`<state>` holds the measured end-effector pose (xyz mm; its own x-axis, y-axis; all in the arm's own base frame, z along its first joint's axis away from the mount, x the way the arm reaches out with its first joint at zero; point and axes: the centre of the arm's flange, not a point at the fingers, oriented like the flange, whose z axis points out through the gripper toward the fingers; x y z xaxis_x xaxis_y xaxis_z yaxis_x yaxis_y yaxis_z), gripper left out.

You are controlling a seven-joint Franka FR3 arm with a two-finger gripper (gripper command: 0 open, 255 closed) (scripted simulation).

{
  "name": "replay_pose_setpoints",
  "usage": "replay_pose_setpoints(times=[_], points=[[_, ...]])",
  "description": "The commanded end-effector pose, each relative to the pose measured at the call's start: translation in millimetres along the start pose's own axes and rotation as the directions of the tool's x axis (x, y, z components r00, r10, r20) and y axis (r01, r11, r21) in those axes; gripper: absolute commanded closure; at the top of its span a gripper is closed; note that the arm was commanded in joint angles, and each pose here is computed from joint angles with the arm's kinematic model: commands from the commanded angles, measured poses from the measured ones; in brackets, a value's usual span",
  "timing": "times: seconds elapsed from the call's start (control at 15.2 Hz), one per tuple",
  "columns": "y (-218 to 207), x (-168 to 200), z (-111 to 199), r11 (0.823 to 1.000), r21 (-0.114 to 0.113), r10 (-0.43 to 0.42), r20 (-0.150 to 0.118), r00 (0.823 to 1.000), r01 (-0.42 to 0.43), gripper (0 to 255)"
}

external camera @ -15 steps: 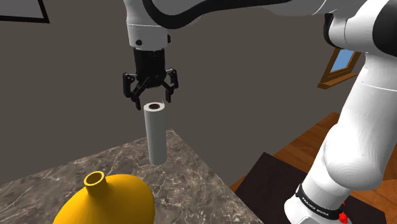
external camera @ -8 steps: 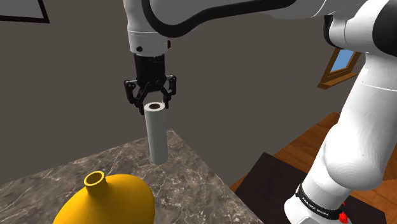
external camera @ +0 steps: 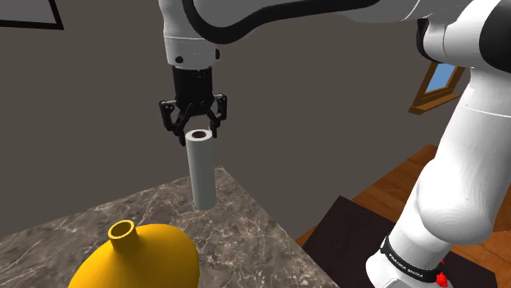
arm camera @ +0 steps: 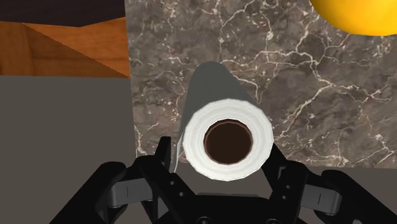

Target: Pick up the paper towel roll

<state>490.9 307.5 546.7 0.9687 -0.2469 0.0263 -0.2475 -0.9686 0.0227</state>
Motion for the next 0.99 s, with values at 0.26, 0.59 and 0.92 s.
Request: replay_pose_setpoints(times=[0.26, 0.59, 0.92], points=[[0, 1, -31, 1.0, 0.0, 0.0, 0.0, 1.0, 0.0, 255], [1, 2, -57, 1.0, 0.0, 0.0, 0.0, 1.0, 0.0, 255], [1, 2, -74, 1.0, 0.0, 0.0, 0.0, 1.0, 0.0, 255]])
